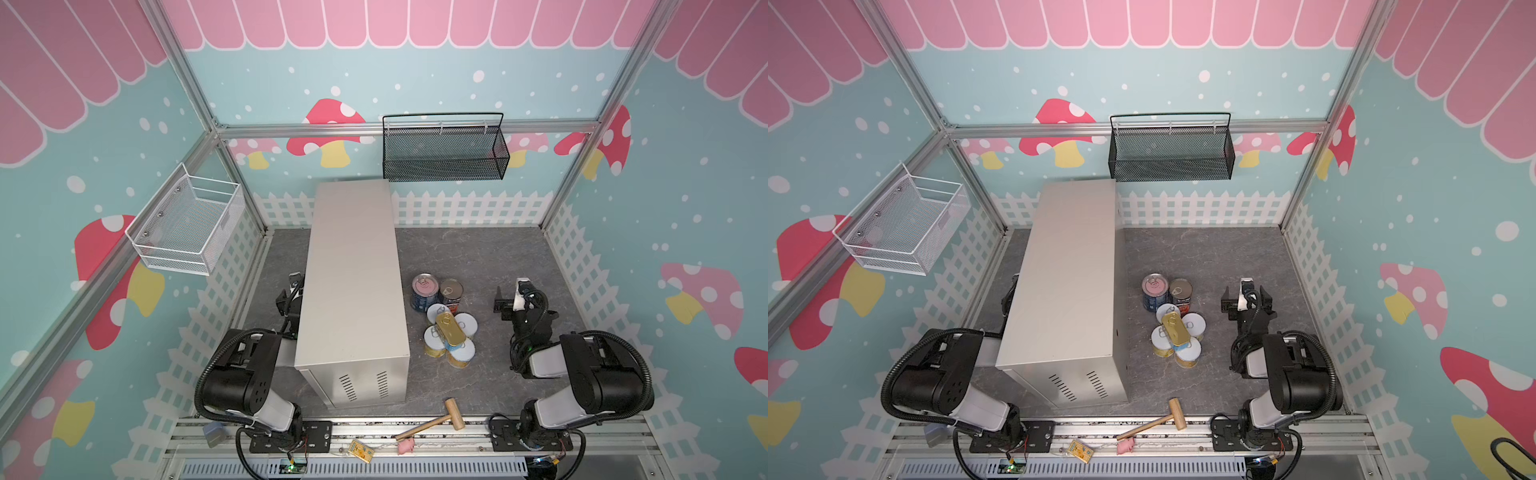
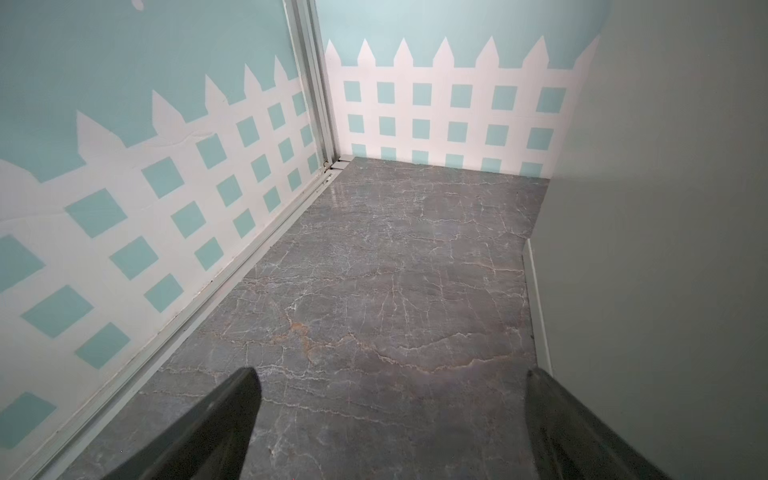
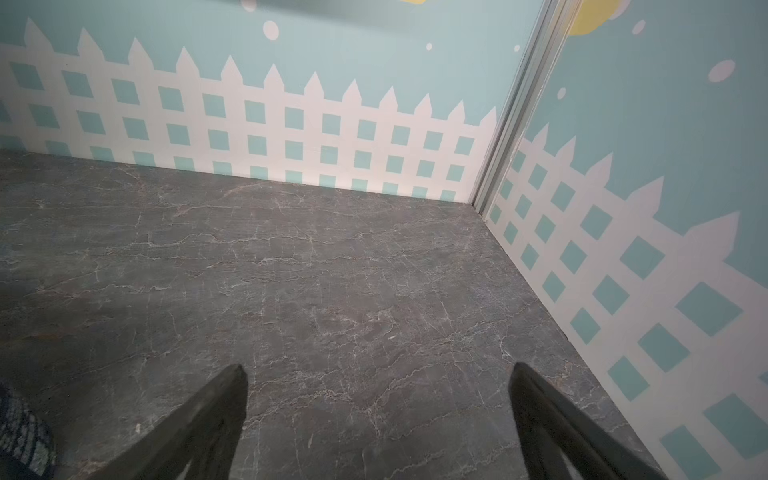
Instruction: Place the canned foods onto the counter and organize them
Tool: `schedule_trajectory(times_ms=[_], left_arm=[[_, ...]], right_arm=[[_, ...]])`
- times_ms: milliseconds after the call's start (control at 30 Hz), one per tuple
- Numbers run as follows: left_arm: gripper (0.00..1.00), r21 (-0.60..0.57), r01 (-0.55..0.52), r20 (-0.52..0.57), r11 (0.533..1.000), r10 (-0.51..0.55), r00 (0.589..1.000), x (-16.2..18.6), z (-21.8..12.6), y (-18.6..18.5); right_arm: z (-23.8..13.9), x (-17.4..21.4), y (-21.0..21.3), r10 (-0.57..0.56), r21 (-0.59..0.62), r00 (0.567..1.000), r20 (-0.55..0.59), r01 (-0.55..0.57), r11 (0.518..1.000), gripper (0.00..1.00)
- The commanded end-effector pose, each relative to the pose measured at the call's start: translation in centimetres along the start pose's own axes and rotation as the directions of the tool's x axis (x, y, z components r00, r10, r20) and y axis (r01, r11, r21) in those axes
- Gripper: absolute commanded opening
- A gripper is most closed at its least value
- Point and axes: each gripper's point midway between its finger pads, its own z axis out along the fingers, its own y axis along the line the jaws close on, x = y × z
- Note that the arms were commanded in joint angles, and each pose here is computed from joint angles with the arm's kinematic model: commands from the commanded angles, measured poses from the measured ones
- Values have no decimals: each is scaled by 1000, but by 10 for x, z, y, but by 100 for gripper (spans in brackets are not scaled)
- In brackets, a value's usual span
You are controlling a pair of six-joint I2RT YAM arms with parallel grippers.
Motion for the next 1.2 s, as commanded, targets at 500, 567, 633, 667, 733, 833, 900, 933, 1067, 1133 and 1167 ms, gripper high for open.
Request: schedule_trajectory(times_ms=[500, 567, 633, 667, 733, 833, 900, 933, 1067, 1133, 1167], left_arm=[[99, 22, 10, 14, 1000, -11, 1000, -9, 5, -3], [99, 22, 10, 11, 1000, -11, 1000, -8, 5, -3], [99, 22, 10, 13, 1000, -11, 1000, -8, 5, -2], [99, 22, 12, 14, 1000, -12, 1000, -9, 5, -2], [99, 21, 10, 12, 1000, -11, 1000, -8, 5, -2], [99, 22, 10, 13, 1000, -10, 1000, -8, 5, -3], [99, 22, 11, 13, 1000, -11, 1000, -8, 5, -3], [99, 23, 11, 12, 1000, -11, 1000, -8, 6, -3], [99, 20, 12, 9, 1000, -12, 1000, -7, 6, -2], [100, 28, 26, -4, 999, -26, 1000, -7, 9, 0], [99, 35, 30, -10, 999, -29, 1000, -6, 10, 0]], right_arm=[[-1, -8, 19, -37, -99, 998, 40, 41, 994, 99], [-1, -8, 19, -37, -101, 998, 41, 41, 994, 99], [-1, -8, 18, -38, -99, 998, 40, 42, 994, 99], [-1, -8, 19, -37, -99, 998, 42, 41, 994, 99], [-1, -7, 18, -38, -99, 998, 40, 42, 994, 100], [-1, -8, 19, -37, -99, 998, 41, 41, 994, 99], [-1, -8, 18, -37, -99, 998, 40, 41, 994, 99], [-1, -8, 19, -37, -100, 998, 42, 41, 994, 99], [-1, -8, 19, -38, -99, 998, 41, 42, 994, 99], [-1, -8, 19, -38, -100, 998, 41, 42, 994, 99], [-1, -8, 18, -37, -99, 999, 40, 41, 994, 99]])
